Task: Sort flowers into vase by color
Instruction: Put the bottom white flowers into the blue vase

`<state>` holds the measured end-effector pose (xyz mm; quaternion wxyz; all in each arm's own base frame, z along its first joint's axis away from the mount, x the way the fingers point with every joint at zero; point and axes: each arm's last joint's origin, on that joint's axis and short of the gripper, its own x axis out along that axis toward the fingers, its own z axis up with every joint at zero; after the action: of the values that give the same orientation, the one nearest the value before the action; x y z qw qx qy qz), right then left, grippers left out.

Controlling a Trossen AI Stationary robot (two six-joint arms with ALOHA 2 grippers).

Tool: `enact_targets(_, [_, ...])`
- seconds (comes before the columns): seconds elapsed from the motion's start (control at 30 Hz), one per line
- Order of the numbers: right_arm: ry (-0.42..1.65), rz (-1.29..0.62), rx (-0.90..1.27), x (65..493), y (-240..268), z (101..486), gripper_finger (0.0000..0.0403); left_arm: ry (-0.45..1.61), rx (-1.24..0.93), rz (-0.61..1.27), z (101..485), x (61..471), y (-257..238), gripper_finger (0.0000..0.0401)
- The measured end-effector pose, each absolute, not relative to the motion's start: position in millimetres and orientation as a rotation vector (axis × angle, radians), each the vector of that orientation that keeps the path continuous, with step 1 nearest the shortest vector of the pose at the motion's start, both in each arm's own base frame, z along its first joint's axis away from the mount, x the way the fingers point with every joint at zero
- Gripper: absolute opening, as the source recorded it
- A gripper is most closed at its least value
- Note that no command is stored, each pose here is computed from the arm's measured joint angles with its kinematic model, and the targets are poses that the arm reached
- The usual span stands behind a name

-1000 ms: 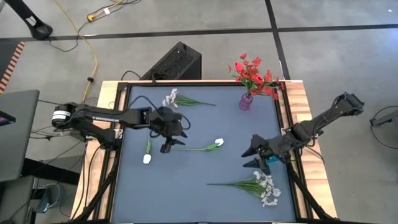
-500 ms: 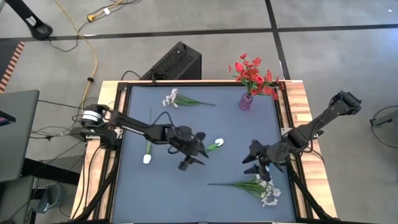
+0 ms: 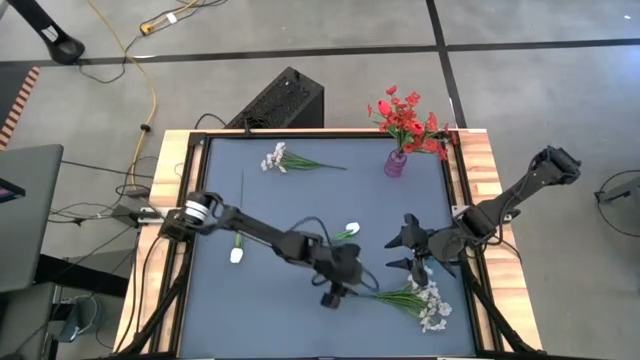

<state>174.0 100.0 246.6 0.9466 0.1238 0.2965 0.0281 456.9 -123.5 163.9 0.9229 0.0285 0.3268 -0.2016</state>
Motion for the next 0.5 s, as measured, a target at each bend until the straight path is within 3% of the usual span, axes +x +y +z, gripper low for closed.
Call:
enact_targets(0.2, [0.633,0.042,0.262,175,110,239,0.0265,0.707,0.12,-0.359,139,470,-158,0.0148])
enact_targets(0.33, [0.658,0.018,0.289,176,117,232,0.0265,0.744,0.141,-0.231,123,470,-161,0.0148])
enact_targets(0.5, [0.677,-0.005,0.337,178,123,226,0.0265,0.777,0.074,-0.21,120,469,-160,0.0148])
